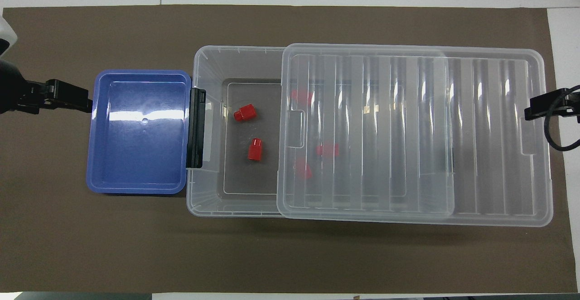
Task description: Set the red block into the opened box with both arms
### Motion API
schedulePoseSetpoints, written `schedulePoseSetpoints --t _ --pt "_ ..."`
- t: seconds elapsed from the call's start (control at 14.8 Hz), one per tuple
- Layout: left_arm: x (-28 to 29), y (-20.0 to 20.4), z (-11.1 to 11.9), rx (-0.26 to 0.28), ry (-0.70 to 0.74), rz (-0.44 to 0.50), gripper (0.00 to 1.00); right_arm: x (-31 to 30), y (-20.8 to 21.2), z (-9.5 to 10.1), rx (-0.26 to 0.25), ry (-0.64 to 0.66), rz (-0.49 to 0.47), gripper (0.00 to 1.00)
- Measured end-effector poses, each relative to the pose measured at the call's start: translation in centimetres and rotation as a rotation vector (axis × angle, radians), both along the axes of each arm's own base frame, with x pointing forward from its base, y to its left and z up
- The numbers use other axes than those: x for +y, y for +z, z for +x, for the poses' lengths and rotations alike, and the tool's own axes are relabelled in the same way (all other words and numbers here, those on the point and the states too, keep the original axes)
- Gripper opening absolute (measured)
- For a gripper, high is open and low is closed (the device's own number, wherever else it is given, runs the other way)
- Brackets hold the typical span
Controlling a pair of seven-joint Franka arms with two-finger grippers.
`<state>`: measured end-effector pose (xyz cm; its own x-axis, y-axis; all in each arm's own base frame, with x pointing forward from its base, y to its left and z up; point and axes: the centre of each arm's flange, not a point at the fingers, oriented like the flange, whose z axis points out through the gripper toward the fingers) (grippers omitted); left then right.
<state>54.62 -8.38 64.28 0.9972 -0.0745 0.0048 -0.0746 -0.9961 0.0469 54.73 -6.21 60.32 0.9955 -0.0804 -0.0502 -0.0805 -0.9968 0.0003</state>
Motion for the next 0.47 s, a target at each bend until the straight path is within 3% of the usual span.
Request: schedulePoseSetpoints --t 0.47 --pt "0.16 -0.26 -0.07 0.012 0.001 0.002 1.0 1.02 0.04 0.14 -0.004 0.019 -0.001 1.0"
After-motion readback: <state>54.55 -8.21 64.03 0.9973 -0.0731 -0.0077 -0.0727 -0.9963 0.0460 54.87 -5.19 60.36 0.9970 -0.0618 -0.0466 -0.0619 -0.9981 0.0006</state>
